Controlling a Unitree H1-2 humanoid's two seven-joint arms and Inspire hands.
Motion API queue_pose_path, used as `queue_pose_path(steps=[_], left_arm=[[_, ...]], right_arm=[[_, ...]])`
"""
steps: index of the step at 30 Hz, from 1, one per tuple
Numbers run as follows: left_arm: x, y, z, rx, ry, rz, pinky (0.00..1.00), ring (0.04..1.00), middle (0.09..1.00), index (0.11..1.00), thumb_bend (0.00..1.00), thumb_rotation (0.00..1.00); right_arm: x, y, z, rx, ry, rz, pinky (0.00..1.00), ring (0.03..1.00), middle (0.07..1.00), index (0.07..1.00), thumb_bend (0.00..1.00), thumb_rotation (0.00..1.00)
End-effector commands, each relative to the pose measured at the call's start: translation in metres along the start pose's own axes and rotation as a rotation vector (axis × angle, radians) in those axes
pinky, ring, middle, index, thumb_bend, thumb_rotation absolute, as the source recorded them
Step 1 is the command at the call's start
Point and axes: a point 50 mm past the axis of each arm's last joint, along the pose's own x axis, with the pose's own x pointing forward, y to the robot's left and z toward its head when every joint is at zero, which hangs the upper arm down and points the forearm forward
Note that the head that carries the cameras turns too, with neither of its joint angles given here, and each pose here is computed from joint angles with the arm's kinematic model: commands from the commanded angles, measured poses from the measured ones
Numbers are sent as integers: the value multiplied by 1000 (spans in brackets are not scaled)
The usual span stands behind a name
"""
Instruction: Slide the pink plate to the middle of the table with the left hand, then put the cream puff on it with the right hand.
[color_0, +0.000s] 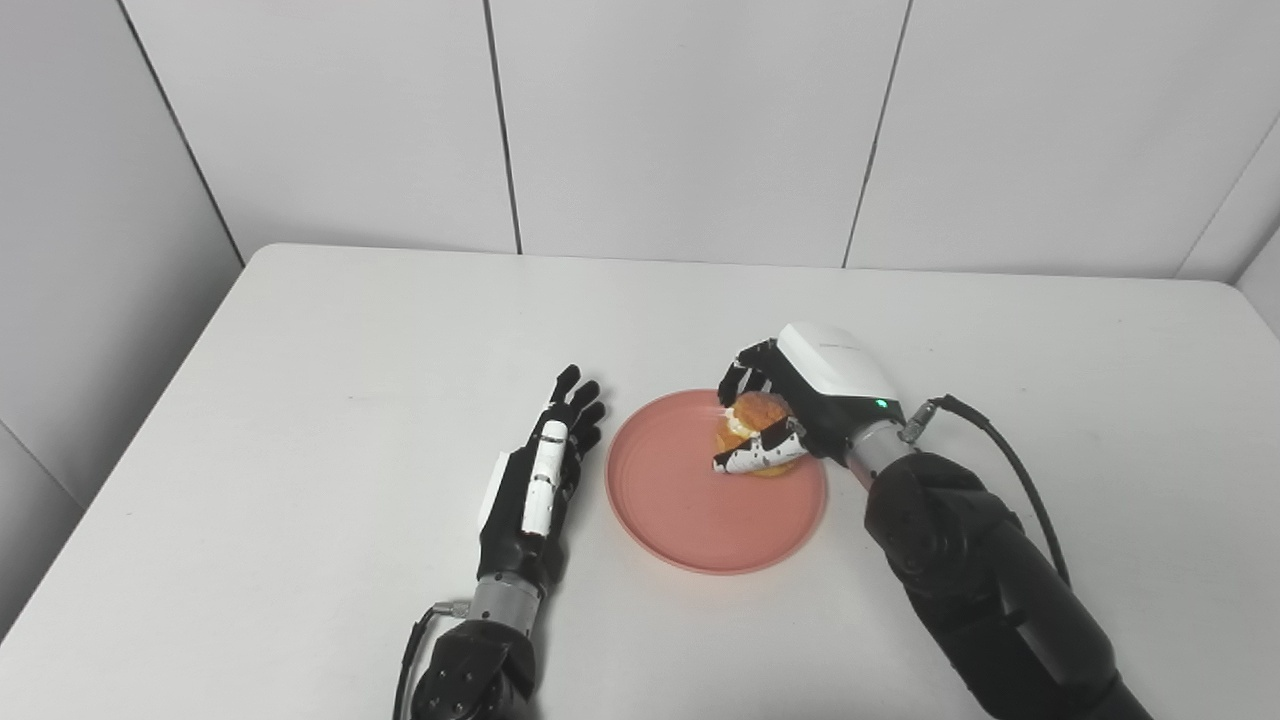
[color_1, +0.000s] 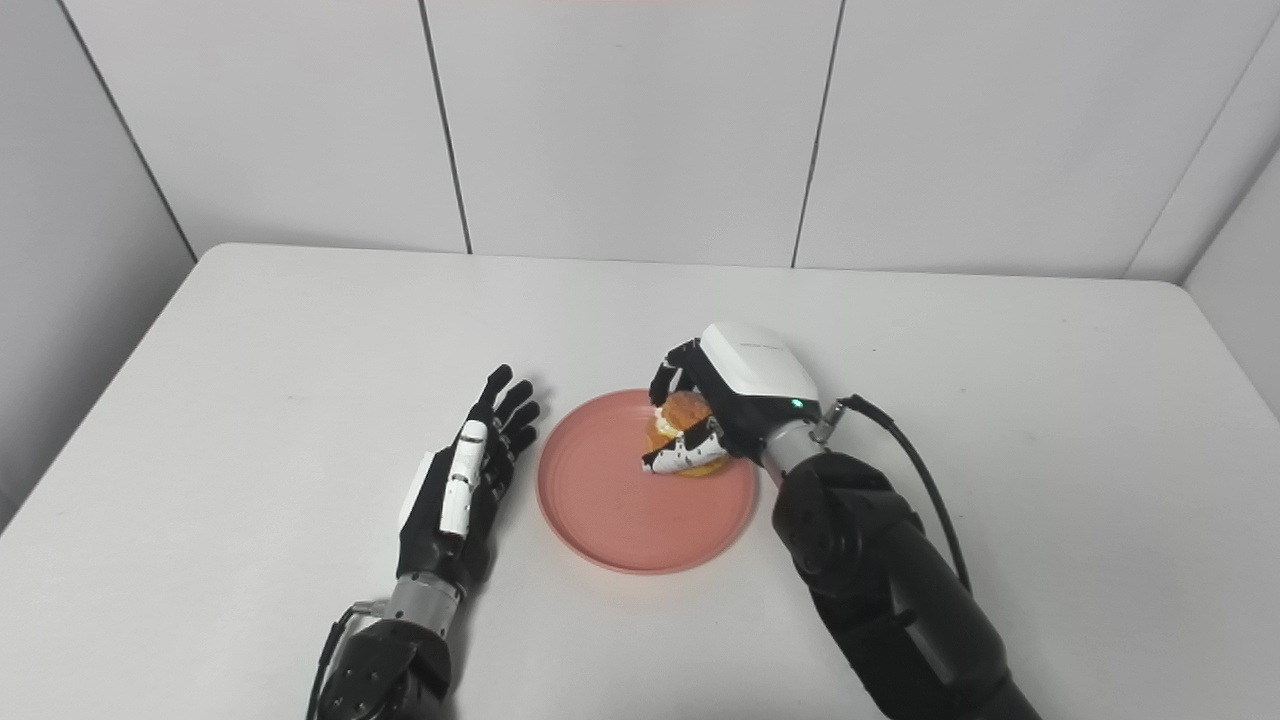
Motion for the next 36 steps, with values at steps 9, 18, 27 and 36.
queue_pose_path(steps=[9, 18, 27, 36], left_arm=[[-7, -3, -20, 1, 92, 24, 908, 921, 930, 927, 412, 1000], [-6, -3, -21, 5, 96, 27, 908, 919, 926, 927, 421, 1000], [-4, -6, -21, 10, 96, 22, 908, 921, 929, 930, 431, 1000], [-4, -6, -21, 18, 98, 20, 902, 918, 926, 927, 433, 1000]], right_arm=[[20, 4, 12, -13, -53, -24, 327, 427, 523, 494, 495, 141], [24, 17, 20, -16, -70, 1, 335, 427, 516, 493, 495, 142], [25, 25, 24, -67, -76, 26, 271, 362, 459, 493, 497, 144], [17, 10, 35, -184, -49, 73, 435, 490, 549, 491, 508, 163]])
